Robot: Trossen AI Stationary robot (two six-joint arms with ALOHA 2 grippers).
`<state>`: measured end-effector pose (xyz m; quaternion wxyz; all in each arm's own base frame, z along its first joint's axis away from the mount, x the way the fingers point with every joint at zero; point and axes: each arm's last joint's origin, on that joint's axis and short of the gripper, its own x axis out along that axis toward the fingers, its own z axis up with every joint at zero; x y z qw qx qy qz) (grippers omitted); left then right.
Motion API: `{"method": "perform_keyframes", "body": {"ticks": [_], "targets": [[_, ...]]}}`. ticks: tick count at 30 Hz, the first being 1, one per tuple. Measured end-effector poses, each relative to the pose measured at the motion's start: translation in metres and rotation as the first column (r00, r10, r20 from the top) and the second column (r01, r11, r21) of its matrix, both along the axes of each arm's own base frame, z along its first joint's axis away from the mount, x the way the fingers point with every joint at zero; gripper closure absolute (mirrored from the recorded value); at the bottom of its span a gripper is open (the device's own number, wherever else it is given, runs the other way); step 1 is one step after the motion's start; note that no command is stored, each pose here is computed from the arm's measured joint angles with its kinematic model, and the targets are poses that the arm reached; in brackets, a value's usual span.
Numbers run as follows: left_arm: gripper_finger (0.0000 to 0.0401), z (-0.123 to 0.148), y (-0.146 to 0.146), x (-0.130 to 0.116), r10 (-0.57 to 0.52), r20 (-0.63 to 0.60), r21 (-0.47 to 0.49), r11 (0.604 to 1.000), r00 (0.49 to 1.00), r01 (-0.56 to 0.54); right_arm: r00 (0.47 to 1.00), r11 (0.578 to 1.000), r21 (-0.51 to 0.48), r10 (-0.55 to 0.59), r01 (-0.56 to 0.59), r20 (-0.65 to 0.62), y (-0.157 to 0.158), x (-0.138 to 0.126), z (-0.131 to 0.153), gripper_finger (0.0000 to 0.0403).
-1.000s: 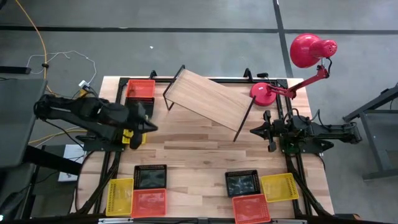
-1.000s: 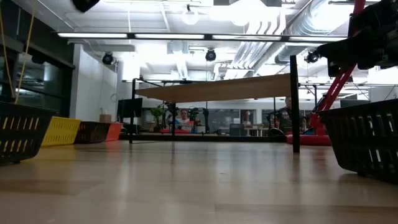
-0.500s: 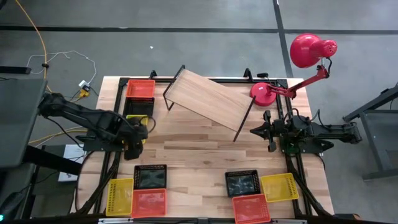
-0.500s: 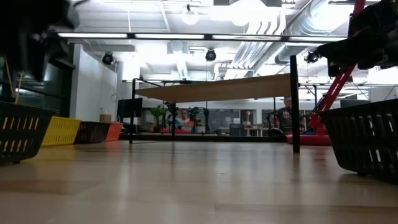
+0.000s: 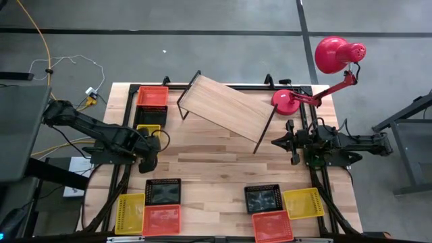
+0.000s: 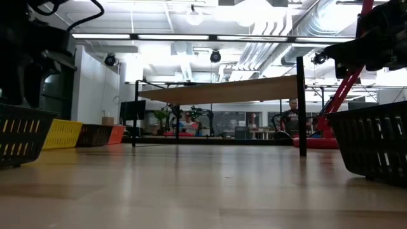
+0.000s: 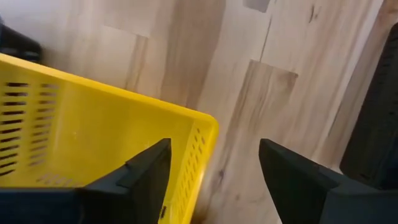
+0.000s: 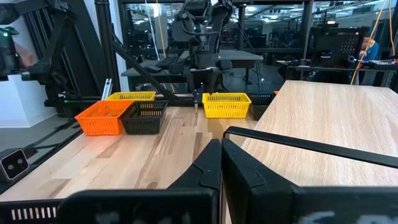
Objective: Stack baskets on shelf by color
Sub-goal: Put the top yellow bin on the shelf
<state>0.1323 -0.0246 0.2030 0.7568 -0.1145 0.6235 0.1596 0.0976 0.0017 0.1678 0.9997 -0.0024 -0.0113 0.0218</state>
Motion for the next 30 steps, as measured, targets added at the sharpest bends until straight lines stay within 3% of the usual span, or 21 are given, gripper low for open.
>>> {"method": "perform_keyframes", "body": {"ticks": [4, 17, 21, 25, 30], "targets": [[0.0179, -0.009, -0.002, 0.007, -0.057, -0.081, 0.014, 0.998, 0.995, 0.058, 1.000, 1.000, 0.000, 0.000, 0.000, 0.000, 0.000, 0.000, 0.000, 0.0402], [0.0194, -0.040, -0.005, 0.025, -0.035, -0.304, 0.070, 0.996, 0.952, 0.059, 1.000, 1.000, 0.000, 0.001, -0.001, 0.000, 0.000, 0.000, 0.000, 0.0402], [0.0260, -0.044, -0.005, 0.026, -0.035, -0.336, 0.071, 0.996, 0.941, 0.062, 1.000, 1.000, 0.000, 0.000, 0.000, -0.001, 0.000, 0.000, 0.000, 0.0402], [0.0372, -0.046, -0.007, 0.026, -0.064, -0.354, 0.013, 0.997, 0.933, 0.073, 1.000, 1.000, 0.000, 0.000, 0.000, -0.001, 0.000, 0.000, 0.000, 0.0402], [0.0389, -0.032, -0.011, 0.029, -0.088, -0.333, -0.097, 0.994, 0.939, 0.058, 1.000, 1.000, 0.000, 0.000, 0.000, 0.000, 0.000, 0.000, 0.000, 0.0402]]}}
